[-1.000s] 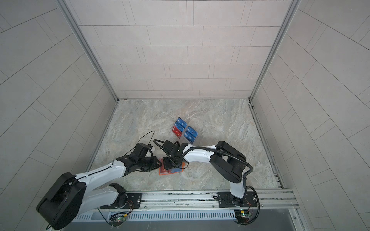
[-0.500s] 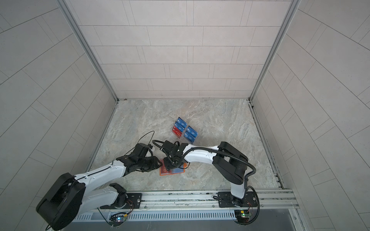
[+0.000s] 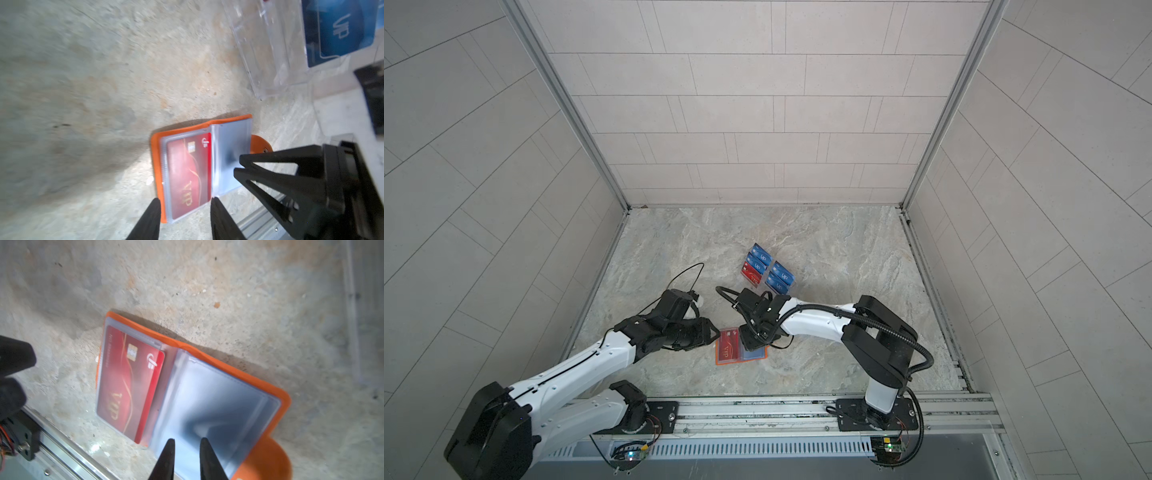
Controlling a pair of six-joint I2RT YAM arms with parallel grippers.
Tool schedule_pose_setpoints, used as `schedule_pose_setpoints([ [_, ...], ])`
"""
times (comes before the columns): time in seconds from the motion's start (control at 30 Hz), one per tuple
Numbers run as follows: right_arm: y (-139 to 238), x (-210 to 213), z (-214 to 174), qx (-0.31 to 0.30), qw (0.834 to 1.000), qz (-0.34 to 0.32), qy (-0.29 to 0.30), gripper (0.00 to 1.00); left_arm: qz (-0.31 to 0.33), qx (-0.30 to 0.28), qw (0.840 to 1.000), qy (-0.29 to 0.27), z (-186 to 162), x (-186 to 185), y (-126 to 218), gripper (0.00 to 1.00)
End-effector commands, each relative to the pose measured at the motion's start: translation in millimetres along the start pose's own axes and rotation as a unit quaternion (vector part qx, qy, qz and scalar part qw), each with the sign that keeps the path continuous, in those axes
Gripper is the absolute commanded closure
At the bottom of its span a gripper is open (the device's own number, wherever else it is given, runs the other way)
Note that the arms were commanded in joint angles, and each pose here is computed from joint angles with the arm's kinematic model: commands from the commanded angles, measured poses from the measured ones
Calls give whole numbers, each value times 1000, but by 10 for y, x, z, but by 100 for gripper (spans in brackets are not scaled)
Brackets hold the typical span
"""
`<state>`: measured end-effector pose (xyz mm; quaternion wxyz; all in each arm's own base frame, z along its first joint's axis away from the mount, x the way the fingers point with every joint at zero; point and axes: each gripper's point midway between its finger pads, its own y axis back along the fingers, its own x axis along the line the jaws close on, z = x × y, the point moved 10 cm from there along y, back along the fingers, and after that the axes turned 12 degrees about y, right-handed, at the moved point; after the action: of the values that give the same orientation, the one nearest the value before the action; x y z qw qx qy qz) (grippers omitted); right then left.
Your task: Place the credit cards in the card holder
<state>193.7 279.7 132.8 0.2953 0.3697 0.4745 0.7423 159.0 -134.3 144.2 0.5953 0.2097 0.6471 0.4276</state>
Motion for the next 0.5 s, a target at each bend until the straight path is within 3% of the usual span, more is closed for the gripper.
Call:
schedule_pose_setpoints([
  [0.0,83,-85,-11,-7,1000,4,4,82,-43,19,999,0,-14,-231,-79,57],
  [0.1,70,-141,-45,-2,1000,3,0,87,-66,28,997,2,-3,-344,-185,59],
  [0.47,-36,-245,-163,11,1000,-6,-16,88,-80,50,996,10,76,-422,-464,58],
])
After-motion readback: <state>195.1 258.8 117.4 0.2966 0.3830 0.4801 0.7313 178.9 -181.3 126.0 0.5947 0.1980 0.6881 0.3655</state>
